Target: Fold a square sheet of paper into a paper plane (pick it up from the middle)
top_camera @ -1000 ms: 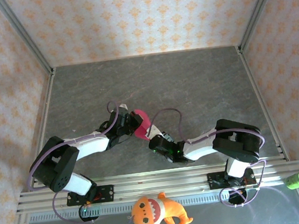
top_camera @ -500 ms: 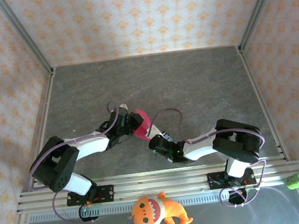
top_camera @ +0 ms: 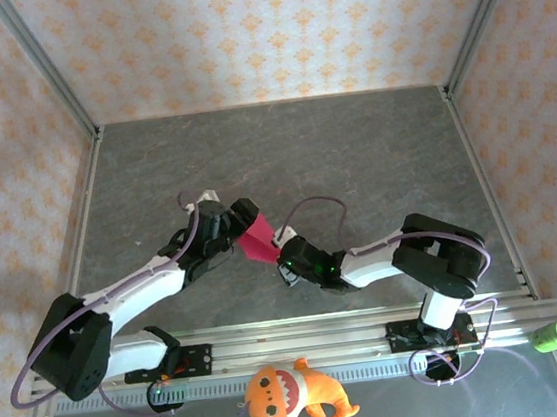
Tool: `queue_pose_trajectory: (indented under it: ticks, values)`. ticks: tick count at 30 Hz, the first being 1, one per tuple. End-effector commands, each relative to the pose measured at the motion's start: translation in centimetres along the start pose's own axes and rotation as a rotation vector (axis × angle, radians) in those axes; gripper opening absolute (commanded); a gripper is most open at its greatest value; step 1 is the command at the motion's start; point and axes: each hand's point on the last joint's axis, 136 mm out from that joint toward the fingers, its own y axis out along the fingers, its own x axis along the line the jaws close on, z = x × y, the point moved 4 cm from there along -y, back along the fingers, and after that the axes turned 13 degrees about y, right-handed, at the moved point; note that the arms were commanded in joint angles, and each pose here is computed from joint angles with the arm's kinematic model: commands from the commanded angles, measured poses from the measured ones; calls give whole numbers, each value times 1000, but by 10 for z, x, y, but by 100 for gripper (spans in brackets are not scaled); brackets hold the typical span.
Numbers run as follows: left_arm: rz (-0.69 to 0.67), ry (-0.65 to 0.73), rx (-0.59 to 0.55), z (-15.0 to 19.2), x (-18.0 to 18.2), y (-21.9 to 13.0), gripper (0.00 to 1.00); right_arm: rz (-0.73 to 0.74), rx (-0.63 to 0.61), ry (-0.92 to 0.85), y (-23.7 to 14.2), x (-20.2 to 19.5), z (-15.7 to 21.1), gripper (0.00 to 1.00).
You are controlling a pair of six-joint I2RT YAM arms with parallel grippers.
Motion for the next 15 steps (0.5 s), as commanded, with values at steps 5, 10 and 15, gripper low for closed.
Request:
queue_pose_trajectory:
  ticks: [5, 10, 15]
  values:
    - [-94, -7, 4, 12, 32, -7, 76, -55, 114, 102, 9, -3, 15, 5]
    - [-75, -22, 14, 18, 36, -9, 69, -86, 149, 176, 11, -7, 17, 5]
    - [-19, -29, 27, 23, 33, -10, 38, -122, 163, 250, 9, -8, 18, 5]
